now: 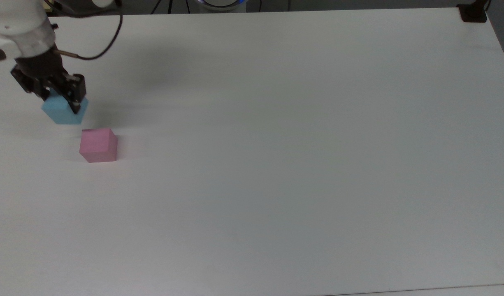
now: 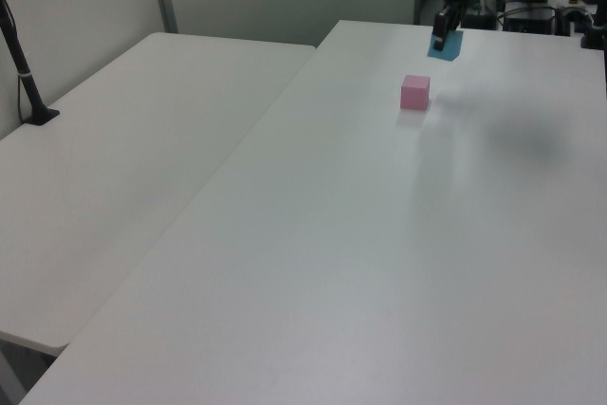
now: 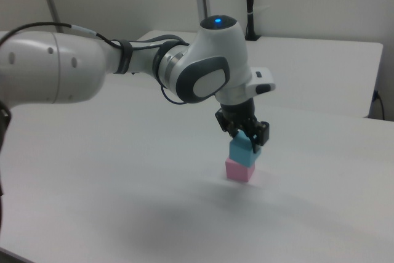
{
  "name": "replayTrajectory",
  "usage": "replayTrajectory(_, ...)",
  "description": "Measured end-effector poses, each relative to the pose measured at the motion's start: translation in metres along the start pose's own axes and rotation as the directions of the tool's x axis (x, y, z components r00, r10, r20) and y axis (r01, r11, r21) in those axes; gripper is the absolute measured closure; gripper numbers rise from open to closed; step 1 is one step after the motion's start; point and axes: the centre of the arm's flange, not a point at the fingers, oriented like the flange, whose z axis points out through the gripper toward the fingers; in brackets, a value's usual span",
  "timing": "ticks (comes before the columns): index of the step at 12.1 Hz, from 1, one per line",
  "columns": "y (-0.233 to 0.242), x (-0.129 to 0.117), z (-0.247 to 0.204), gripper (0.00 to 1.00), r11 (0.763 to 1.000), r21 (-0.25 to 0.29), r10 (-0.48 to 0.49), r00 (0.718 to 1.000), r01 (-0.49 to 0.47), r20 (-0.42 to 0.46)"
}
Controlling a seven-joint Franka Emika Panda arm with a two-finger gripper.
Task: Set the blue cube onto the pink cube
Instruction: 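Carry the light-blue cube over the pink cube and lower it onto it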
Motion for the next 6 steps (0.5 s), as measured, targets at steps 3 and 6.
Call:
replayTrajectory(3, -0.038, 0.026, 0.027, 0.42, 0.999, 0.012, -0.034, 0.999, 0.033, 0.008)
replayTrajectory(6, -0.048, 0.034, 0.038, 0.42, 0.998, 0.007, -0.055, 0.998, 0.055, 0.013)
